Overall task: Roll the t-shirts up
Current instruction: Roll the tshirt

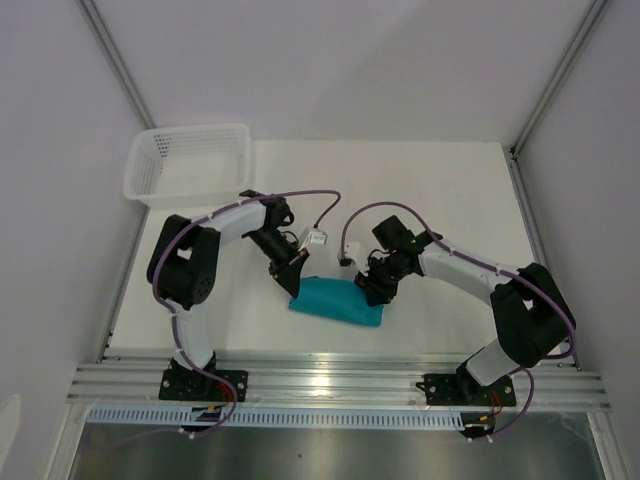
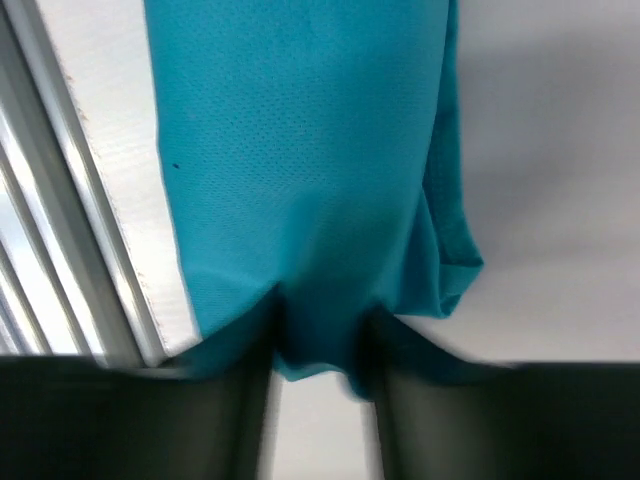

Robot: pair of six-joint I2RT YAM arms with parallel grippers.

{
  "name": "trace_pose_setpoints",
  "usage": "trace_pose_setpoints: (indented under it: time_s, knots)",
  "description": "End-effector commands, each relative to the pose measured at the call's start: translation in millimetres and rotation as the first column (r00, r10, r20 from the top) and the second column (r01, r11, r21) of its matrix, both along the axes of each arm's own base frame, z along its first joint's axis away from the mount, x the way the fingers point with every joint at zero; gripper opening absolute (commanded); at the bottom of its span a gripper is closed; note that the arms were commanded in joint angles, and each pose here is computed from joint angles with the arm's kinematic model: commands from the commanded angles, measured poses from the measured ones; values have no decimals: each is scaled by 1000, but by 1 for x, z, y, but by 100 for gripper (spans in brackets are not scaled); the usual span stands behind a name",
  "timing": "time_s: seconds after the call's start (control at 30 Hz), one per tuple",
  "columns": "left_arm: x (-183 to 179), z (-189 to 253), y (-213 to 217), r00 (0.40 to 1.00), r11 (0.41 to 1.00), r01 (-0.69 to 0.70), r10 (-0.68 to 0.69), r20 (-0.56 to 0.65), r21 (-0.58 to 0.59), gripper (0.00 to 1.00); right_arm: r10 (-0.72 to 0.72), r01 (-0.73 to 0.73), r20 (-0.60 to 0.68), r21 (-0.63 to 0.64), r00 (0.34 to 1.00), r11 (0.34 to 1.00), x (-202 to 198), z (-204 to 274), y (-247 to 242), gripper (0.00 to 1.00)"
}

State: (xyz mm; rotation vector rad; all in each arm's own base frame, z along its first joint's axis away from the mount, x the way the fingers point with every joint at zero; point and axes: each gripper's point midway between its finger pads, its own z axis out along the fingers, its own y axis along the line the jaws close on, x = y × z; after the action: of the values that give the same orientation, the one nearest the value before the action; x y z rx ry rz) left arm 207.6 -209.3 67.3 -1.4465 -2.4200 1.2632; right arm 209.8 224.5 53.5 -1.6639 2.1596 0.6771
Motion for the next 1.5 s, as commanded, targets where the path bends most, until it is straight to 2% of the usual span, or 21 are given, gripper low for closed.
trace_pose_setpoints:
  time_s: [0.0,0.07,0.13,0.17,0.2,0.4,0.6,0.7,0.8,0.83,0.87,0.93,1.03,1.07,1.1,1.33,1.47]
  knots:
    - [7,8,-2,1000,999,-21,21,3,-37,2,31,-28,-54,61,998,998,-9,7,7,28]
    - [6,8,1,1000,1000,-10,11,13,-25,2,68,-62,-72,82,995,995,-17,11,8,21]
    - [3,7,4,1000,1000,-4,4,13,-14,1,117,-103,-103,131,988,986,-29,17,12,11]
    - [-1,7,7,1000,1000,2,-2,6,-6,1,133,-116,-115,148,984,982,-33,20,13,3]
    - [-2,9,8,1000,1000,7,-7,11,-3,1,150,-124,-132,184,980,975,-38,25,16,0]
    - [-33,25,17,995,999,38,-39,-87,-12,1,228,-164,-223,273,948,948,-66,41,17,0]
    - [-53,42,11,969,998,-1,-14,-246,-61,1,207,-102,-280,348,938,932,-56,39,23,0]
    - [-39,35,6,967,999,-49,44,-252,-12,1,149,-57,-305,290,941,955,-37,22,24,0]
    - [-17,22,2,967,994,-101,109,-232,49,8,96,-10,-322,260,942,966,-20,11,22,0]
    - [-8,14,3,974,991,-109,121,-191,71,12,83,2,-325,252,942,968,-17,9,20,1]
    - [-1,11,3,970,985,-137,155,-187,105,15,68,13,-332,237,941,971,-16,3,17,7]
    - [9,5,4,967,974,-173,196,-162,144,20,21,48,-323,206,946,977,-9,-3,12,14]
    - [24,-2,7,966,961,-205,229,-119,187,29,-26,82,-313,166,949,983,-2,-9,7,29]
    - [27,-6,9,967,957,-206,231,-106,205,30,-35,87,-309,157,951,984,0,-10,6,40]
    - [28,-9,11,968,954,-205,230,-97,217,32,-59,102,-293,133,954,986,5,-12,3,44]
    - [40,-16,27,968,934,-233,250,-33,270,36,-157,182,-236,88,959,979,30,-3,-9,57]
    - [48,1,22,964,943,-252,265,-34,216,43,-179,205,-217,103,960,973,41,13,-12,64]
